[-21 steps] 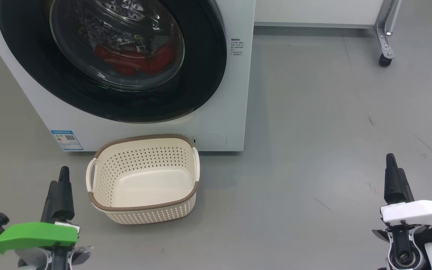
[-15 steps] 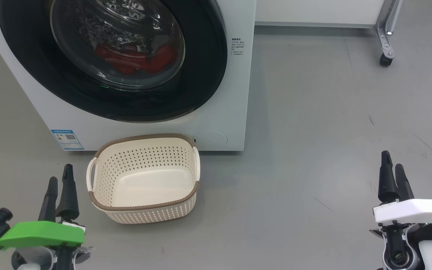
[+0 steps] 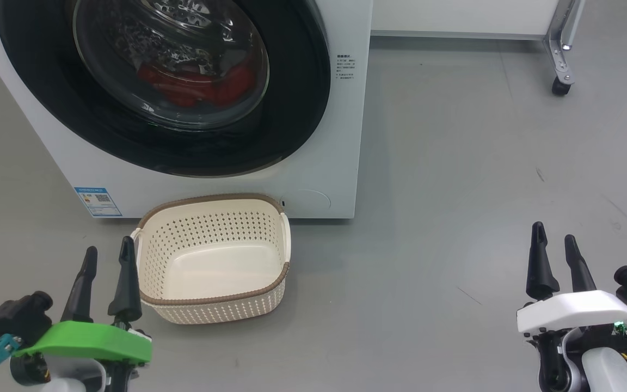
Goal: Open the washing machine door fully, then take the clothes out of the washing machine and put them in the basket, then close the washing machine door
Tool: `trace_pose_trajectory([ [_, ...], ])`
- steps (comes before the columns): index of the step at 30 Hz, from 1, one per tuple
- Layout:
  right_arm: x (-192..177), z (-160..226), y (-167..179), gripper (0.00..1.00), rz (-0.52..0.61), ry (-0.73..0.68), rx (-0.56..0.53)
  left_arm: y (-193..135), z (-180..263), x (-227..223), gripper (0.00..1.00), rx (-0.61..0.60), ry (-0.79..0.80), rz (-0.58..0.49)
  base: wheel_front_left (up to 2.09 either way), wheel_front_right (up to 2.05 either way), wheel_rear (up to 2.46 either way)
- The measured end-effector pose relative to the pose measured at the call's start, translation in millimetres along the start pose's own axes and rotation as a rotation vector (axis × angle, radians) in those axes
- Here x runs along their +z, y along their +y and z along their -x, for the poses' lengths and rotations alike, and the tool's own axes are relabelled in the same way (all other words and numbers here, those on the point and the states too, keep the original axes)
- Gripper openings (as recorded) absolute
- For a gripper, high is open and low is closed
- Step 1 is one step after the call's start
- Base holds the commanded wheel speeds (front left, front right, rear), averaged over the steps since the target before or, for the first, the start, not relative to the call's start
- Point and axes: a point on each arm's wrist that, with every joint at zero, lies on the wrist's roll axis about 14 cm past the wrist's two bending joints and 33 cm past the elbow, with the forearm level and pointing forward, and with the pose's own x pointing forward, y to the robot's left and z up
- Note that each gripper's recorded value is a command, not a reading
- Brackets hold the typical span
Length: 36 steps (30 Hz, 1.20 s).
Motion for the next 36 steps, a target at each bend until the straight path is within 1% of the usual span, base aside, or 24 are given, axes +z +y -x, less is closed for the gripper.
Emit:
trace_pose_trajectory([
  [8, -8, 2, 0, 1.00, 0.135, 0.014, -0.008, -8, 2, -10, 1.00, -0.038, 0.021, -0.146, 0.00, 0.00, 0.00],
  [11, -13, 3, -1, 1.00, 0.197, 0.024, -0.008, -6, 5, -15, 1.00, -0.033, 0.030, -0.175, 0.00, 0.00, 0.00],
  [16, -16, 5, -3, 1.00, 0.259, 0.028, -0.018, -3, 10, -31, 1.00, -0.026, 0.073, -0.230, 0.00, 0.00, 0.00],
  [20, -23, 7, -2, 1.00, 0.340, 0.047, -0.007, 4, 18, -45, 1.00, -0.013, 0.114, -0.295, 0.00, 0.00, 0.00],
  [26, -31, 10, -3, 1.00, 0.437, 0.069, -0.001, 2, 20, -52, 1.00, -0.035, 0.130, -0.378, 0.00, 0.00, 0.00],
  [29, -36, 11, -2, 1.00, 0.470, 0.083, 0.006, 3, 21, -57, 1.00, -0.032, 0.140, -0.398, 0.00, 0.00, 0.00],
  [36, -43, 13, -5, 1.00, 0.473, 0.105, 0.003, 15, 28, -72, 1.00, 0.010, 0.191, -0.392, 0.00, 0.00, 0.00],
])
